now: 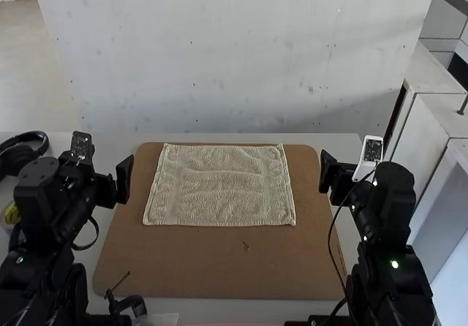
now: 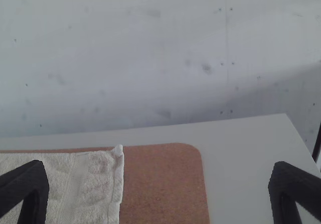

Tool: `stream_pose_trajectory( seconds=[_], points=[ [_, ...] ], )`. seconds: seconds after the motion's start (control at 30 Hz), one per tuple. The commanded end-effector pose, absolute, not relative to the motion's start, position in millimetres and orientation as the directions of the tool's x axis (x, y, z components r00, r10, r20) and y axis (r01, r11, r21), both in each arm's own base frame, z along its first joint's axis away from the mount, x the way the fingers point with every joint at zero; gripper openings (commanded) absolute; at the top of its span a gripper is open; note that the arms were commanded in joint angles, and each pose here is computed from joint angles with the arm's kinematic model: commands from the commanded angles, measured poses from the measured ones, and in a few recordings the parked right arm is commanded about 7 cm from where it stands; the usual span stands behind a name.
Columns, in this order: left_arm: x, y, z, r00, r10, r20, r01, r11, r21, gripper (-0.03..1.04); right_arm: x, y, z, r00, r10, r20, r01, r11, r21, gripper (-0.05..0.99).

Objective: Fold the towel.

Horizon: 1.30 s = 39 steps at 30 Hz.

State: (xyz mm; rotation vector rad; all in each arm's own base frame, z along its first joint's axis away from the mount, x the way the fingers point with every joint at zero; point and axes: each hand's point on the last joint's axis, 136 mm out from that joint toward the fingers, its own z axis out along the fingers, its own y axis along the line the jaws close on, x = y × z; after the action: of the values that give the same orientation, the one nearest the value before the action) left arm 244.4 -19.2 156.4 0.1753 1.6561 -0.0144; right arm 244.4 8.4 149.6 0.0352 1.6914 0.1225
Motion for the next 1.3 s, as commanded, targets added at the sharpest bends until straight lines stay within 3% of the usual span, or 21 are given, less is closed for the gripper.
stream_pose_trajectory(
  seconds=[0.0, 0.33, 0.43, 0.63, 0.7, 0.8, 0.83, 0.97, 1.1, 1.13, 1.2, 1.27],
  points=[
    [245, -20, 148, -0.091, 0.118, -0.989, 0.129, 0.986, 0.105, 0.99, 242, 9, 125, -0.203, 0.091, -0.975, -0.041, 0.994, 0.101, 0.96],
    [245, -20, 148, -0.089, 0.11, -0.99, 0.126, 0.987, 0.098, 0.99, 243, 9, 126, -0.199, 0.091, -0.976, -0.041, 0.994, 0.101, 0.96],
    [246, -19, 156, -0.063, 0.077, -0.995, 0.118, 0.991, 0.069, 0.89, 245, 8, 147, -0.115, 0.109, -0.987, -0.044, 0.992, 0.115, 0.96],
    [246, -16, 164, -0.031, 0.077, -0.997, 0.096, 0.993, 0.074, 0.89, 247, 3, 183, 0.038, 0.091, -0.995, -0.031, 0.995, 0.09, 0.96],
    [247, -8, 182, 0.038, 0.065, -0.997, 0.045, 0.997, 0.067, 0.89, 243, 3, 212, 0.108, 0.094, -0.99, -0.033, 0.995, 0.091, 0.96],
    [242, -10, 219, 0.174, 0.061, -0.983, 0.044, 0.997, 0.07, 0.88, 235, 3, 257, 0.208, 0.093, -0.974, -0.041, 0.995, 0.086, 0.97],
    [238, -10, 235, 0.201, 0.022, -0.979, 0.053, 0.998, 0.033, 0.88, 237, 2, 264, 0.19, 0.093, -0.977, -0.033, 0.996, 0.088, 0.96],
    [237, -16, 301, 0.227, -0.046, -0.973, 0.097, 0.995, -0.024, 0.88, 255, -2, 292, 0.112, 0.102, -0.988, -0.007, 0.995, 0.102, 0.96],
    [271, -45, 332, 0.116, -0.053, -0.992, 0.259, 0.966, -0.021, 0.89, 295, -2, 302, -0.031, 0.142, -0.989, 0.006, 0.99, 0.142, 0.96],
    [287, -44, 331, 0.068, -0.064, -0.996, 0.252, 0.967, -0.045, 0.9, 307, 0, 298, -0.074, 0.143, -0.987, 0.001, 0.99, 0.143, 0.96],
    [322, -40, 316, -0.044, -0.045, -0.998, 0.22, 0.974, -0.054, 0.92, 336, 7, 280, -0.193, 0.143, -0.971, -0.03, 0.988, 0.152, 0.96],
    [353, -40, 291, -0.158, 0.023, -0.987, 0.224, 0.974, -0.013, 0.95, 356, 11, 258, -0.297, 0.146, -0.944, -0.041, 0.985, 0.166, 0.96]
  ],
)
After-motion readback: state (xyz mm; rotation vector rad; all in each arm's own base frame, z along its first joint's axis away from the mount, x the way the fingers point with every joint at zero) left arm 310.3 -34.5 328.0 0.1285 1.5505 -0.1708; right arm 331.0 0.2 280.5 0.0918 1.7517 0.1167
